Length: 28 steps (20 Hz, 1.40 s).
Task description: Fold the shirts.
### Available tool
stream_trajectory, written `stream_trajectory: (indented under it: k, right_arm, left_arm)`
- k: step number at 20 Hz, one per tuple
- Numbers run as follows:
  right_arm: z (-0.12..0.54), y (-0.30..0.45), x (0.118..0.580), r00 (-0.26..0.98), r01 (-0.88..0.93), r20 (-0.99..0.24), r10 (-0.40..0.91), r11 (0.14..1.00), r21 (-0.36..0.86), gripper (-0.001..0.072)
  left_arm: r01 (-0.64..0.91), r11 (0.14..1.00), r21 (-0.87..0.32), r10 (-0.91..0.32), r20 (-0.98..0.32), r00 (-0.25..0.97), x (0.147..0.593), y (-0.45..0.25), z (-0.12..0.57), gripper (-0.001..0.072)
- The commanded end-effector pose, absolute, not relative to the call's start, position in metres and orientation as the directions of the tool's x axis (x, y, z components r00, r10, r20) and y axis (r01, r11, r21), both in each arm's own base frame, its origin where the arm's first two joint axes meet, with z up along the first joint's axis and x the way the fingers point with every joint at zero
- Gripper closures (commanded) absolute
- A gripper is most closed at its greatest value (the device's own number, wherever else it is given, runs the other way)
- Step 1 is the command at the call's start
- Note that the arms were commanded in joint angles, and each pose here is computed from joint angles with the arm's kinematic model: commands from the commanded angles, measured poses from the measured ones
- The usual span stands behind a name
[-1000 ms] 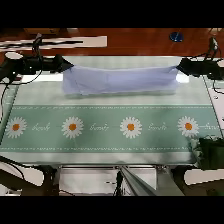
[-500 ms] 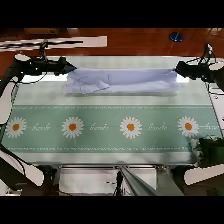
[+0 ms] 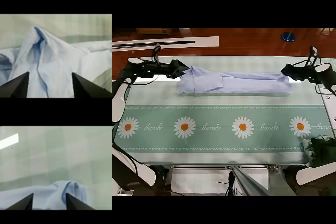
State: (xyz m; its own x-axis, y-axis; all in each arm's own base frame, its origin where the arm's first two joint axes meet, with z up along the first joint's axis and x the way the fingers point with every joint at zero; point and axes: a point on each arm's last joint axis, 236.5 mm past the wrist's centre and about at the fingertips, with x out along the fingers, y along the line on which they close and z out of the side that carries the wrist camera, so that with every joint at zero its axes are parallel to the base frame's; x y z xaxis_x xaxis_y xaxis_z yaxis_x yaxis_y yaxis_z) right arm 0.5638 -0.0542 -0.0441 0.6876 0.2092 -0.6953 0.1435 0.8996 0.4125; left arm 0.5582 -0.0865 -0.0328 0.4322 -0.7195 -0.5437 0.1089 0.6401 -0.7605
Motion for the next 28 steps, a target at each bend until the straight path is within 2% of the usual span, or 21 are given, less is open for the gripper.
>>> stream_trajectory:
  k: [1,3,4,6,7,9,10,12,18,19,20,21,22,23,24,25,28]
  right_arm:
    - [-0.009,-0.094,0.557,0.722,0.161,-0.682,0.117,0.93,0.329,0.0214]
    - [-0.004,-0.133,0.533,0.688,0.284,-0.723,0.061,0.895,0.346,0.0214]
    - [-0.011,-0.146,0.516,0.646,0.345,-0.759,0.075,0.859,0.379,0.0214]
    - [-0.032,-0.154,0.488,0.569,0.418,-0.806,0.162,0.787,0.454,0.0213]
    - [-0.041,-0.15,0.478,0.541,0.445,-0.807,0.236,0.735,0.512,0.0209]
    - [-0.052,-0.137,0.473,0.526,0.453,-0.775,0.351,0.655,0.605,0.0116]
    - [-0.057,-0.131,0.475,0.527,0.45,-0.76,0.381,0.633,0.63,0.0116]
    - [-0.066,-0.115,0.484,0.527,0.443,-0.74,0.419,0.607,0.659,0.0116]
    - [-0.111,-0.056,0.507,0.481,0.433,-0.736,0.476,0.601,0.672,0.0124]
    - [-0.11,-0.044,0.514,0.492,0.41,-0.718,0.492,0.597,0.69,0.02]
    - [-0.106,-0.033,0.52,0.503,0.373,-0.701,0.506,0.604,0.704,0.0314]
    - [-0.098,-0.027,0.523,0.518,0.344,-0.68,0.52,0.602,0.721,0.0431]
    - [-0.089,-0.023,0.525,0.526,0.32,-0.663,0.533,0.598,0.735,0.0603]
    - [-0.078,-0.023,0.524,0.532,0.305,-0.651,0.542,0.595,0.744,0.0679]
    - [-0.062,-0.024,0.523,0.542,0.276,-0.639,0.545,0.603,0.748,0.068]
    - [-0.043,-0.025,0.521,0.554,0.234,-0.628,0.546,0.622,0.747,0.068]
    - [0.016,-0.027,0.51,0.588,0.143,-0.608,0.533,0.672,0.727,0.068]
  left_arm:
    - [0.105,0.616,-0.781,-0.739,-0.526,0.422,0.546,-0.062,-0.013,0.011]
    - [0.103,0.606,-0.789,-0.751,-0.525,0.401,0.533,-0.047,-0.001,0.0111]
    - [0.089,0.613,-0.785,-0.748,-0.541,0.385,0.526,-0.04,0.0,0.0114]
    - [0.076,0.65,-0.756,-0.728,-0.592,0.345,0.513,-0.032,-0.003,0.0214]
    - [0.086,0.668,-0.739,-0.72,-0.613,0.325,0.507,-0.032,-0.003,0.0213]
    - [0.105,0.677,-0.729,-0.719,-0.623,0.308,0.503,-0.038,0.0,0.0214]
    - [0.113,0.677,-0.728,-0.721,-0.623,0.304,0.503,-0.042,0.001,0.0213]
    - [0.128,0.675,-0.727,-0.726,-0.623,0.291,0.502,-0.052,0.002,0.0214]
    - [0.168,0.668,-0.725,-0.74,-0.621,0.258,0.499,-0.079,0.006,0.0213]
    - [0.176,0.667,-0.724,-0.741,-0.621,0.255,0.498,-0.082,0.008,0.0214]
    - [0.183,0.666,-0.723,-0.742,-0.62,0.254,0.498,-0.085,0.01,0.0214]
    - [0.19,0.665,-0.723,-0.744,-0.618,0.254,0.497,-0.088,0.014,0.0261]
    - [0.194,0.66,-0.726,-0.748,-0.61,0.261,0.498,-0.09,0.019,0.0339]
    - [0.189,0.645,-0.74,-0.759,-0.592,0.271,0.499,-0.093,0.027,0.0344]
    - [0.189,0.621,-0.76,-0.776,-0.563,0.286,0.5,-0.097,0.039,0.0422]
    - [0.202,0.591,-0.781,-0.796,-0.524,0.303,0.502,-0.103,0.054,0.053]
    - [0.252,0.526,-0.812,-0.836,-0.441,0.325,0.502,-0.123,0.092,0.0683]
